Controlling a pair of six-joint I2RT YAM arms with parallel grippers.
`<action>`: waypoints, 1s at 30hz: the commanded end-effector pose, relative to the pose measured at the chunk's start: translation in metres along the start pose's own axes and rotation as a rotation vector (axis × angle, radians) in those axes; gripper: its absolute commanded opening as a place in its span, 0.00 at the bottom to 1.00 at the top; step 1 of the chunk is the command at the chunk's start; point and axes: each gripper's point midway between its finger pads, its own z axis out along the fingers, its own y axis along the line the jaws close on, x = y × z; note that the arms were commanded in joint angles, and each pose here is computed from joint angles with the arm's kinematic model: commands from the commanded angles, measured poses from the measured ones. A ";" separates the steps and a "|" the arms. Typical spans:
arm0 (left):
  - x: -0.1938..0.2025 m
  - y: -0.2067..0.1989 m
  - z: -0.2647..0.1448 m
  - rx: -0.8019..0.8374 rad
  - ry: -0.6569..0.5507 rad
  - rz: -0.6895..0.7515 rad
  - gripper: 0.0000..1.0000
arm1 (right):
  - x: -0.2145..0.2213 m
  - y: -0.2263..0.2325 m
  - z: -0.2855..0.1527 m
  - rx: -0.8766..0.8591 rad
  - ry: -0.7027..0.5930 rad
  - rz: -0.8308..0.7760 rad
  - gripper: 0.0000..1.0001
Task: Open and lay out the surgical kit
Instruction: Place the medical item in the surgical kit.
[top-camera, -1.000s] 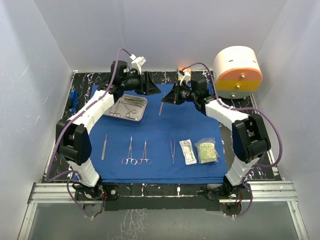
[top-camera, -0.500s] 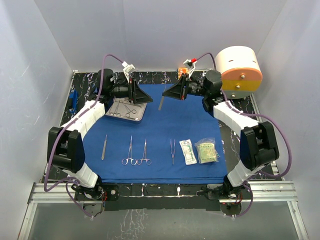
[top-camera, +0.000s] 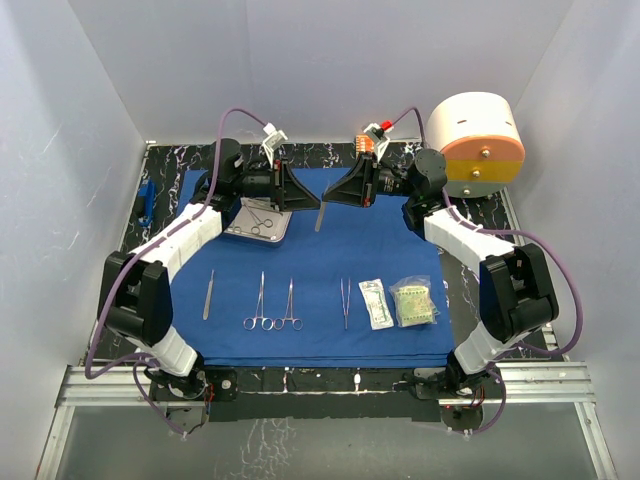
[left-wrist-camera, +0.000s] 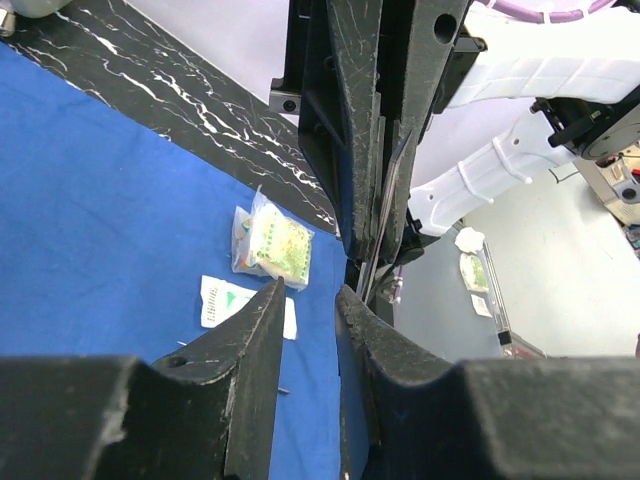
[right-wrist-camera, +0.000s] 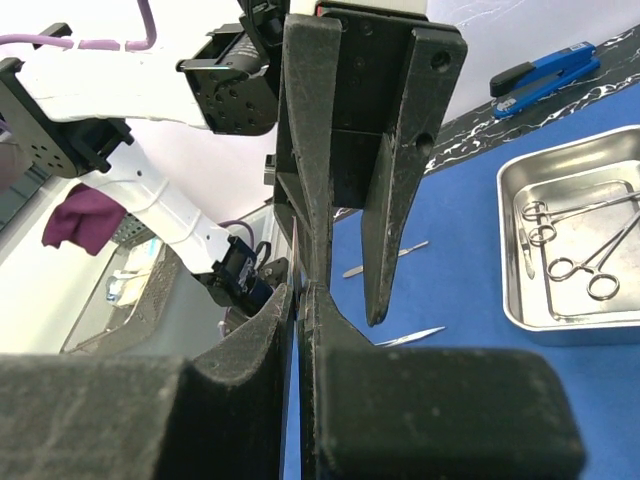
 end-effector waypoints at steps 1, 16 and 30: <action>-0.009 -0.015 0.005 0.059 0.008 0.062 0.24 | -0.009 0.013 0.002 -0.032 -0.030 -0.062 0.00; -0.010 0.004 0.005 -0.086 0.028 0.097 0.40 | 0.008 0.000 -0.001 -0.004 0.037 -0.080 0.00; 0.001 -0.018 0.003 0.035 0.048 0.070 0.49 | 0.003 -0.004 0.003 0.008 0.023 -0.068 0.00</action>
